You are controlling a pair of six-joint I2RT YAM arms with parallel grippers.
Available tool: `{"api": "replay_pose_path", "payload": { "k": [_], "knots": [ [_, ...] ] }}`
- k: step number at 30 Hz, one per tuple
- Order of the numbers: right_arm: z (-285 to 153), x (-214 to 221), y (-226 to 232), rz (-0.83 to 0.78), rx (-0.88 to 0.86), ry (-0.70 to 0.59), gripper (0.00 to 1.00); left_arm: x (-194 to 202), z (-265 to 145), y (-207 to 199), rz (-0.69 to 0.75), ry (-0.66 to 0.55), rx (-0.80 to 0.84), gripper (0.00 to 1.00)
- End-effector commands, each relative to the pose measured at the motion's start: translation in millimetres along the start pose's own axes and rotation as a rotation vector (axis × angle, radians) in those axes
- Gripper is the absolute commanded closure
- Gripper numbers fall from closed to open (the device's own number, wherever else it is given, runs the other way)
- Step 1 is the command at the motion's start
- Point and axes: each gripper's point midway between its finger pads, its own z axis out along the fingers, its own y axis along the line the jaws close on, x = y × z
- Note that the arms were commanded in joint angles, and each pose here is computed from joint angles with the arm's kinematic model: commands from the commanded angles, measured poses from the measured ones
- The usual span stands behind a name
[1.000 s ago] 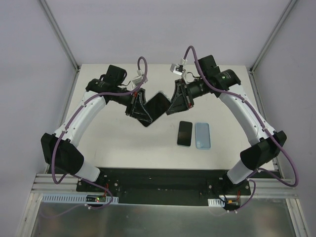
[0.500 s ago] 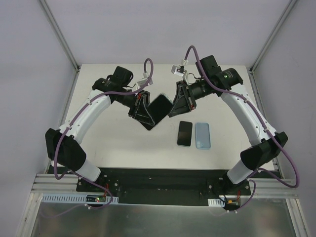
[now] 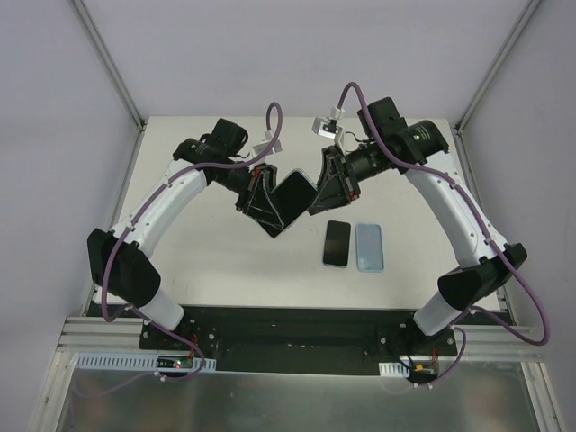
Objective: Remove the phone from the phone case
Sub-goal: Remove the phone case from the phone.
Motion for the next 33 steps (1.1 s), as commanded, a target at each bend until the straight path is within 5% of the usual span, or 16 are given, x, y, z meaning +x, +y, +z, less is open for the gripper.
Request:
{"api": "replay_pose_path", "payload": {
  "k": [1, 33],
  "knots": [
    [24, -25, 91, -0.169, -0.444, -0.079, 1.00, -17, 17, -5, 0.138, -0.020, 0.161, 1.00],
    [28, -27, 117, -0.223, -0.452, -0.045, 1.00, -44, 14, -22, 0.168, -0.032, 0.195, 1.00]
  ]
}}
